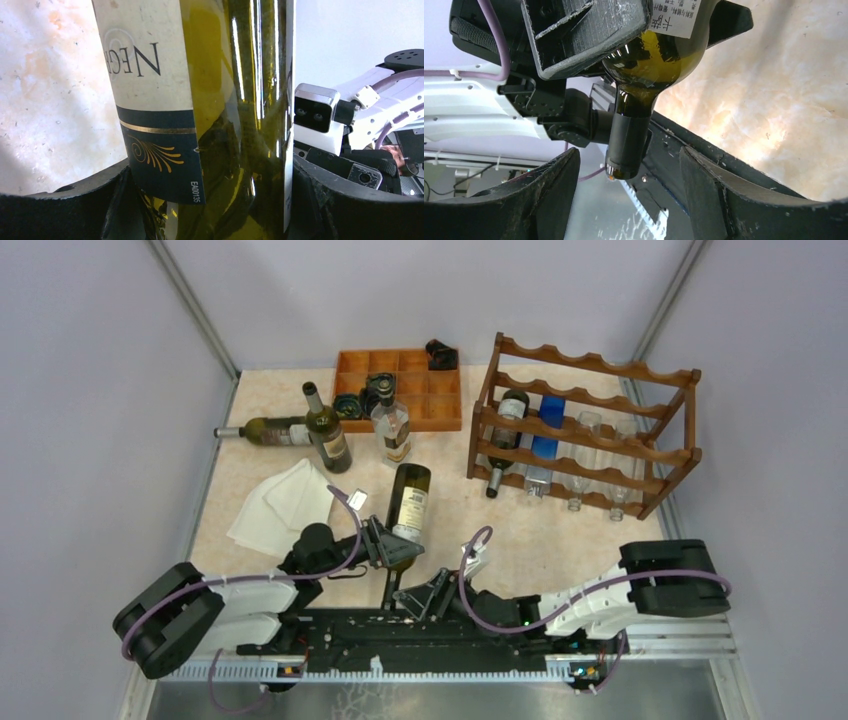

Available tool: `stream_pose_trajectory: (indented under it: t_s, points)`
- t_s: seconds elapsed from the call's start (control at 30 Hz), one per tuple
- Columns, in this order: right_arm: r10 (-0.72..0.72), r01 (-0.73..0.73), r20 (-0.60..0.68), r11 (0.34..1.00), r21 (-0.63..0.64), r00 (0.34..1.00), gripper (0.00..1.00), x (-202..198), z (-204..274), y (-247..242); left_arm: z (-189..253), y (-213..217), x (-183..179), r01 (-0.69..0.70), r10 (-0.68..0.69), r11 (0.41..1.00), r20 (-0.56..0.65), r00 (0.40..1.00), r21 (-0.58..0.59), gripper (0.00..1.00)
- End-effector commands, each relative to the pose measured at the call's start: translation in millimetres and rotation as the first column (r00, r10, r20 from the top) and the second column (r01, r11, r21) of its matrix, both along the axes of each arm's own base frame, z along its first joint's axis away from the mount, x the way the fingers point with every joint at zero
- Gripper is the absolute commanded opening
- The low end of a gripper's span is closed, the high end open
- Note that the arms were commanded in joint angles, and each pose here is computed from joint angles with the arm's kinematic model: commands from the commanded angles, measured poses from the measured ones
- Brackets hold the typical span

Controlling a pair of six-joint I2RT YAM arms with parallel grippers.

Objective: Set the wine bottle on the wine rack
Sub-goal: Pick up the wine bottle from the center of the board, then place the wine bottle in the wine rack.

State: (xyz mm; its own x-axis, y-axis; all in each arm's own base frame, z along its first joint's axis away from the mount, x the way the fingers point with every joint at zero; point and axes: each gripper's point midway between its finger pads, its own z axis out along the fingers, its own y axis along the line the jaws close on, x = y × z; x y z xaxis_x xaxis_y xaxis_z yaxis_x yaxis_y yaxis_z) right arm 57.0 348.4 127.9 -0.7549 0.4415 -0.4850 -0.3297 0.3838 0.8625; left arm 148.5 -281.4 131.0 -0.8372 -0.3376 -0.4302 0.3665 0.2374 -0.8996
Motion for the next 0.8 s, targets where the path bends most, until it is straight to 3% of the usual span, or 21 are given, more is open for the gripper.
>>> stream_pose_trajectory:
  t_s: [0.0, 0.5, 0.67, 0.77]
  points:
    - [-0.072, 0.076, -0.035, 0.984, 0.162, 0.997, 0.71, 8, 38, 12, 59, -13, 11, 0.005, 0.020, 0.991, 0.185, 0.983, -0.134, 0.00]
    - [-0.077, 0.090, -0.059, 0.959, 0.268, 0.995, 0.62, 15, 45, 28, 57, -29, 16, -0.008, 0.025, 0.997, 0.218, 0.976, -0.079, 0.00]
    - [-0.066, 0.094, -0.103, 0.949, 0.300, 0.993, 0.49, 18, 41, 26, 53, -33, 16, 0.001, 0.014, 0.998, 0.228, 0.974, -0.066, 0.00]
    - [-0.077, 0.116, -0.137, 0.947, 0.301, 0.988, 0.48, 21, 35, 21, 50, -33, 16, 0.004, 0.009, 0.998, 0.231, 0.973, -0.055, 0.00]
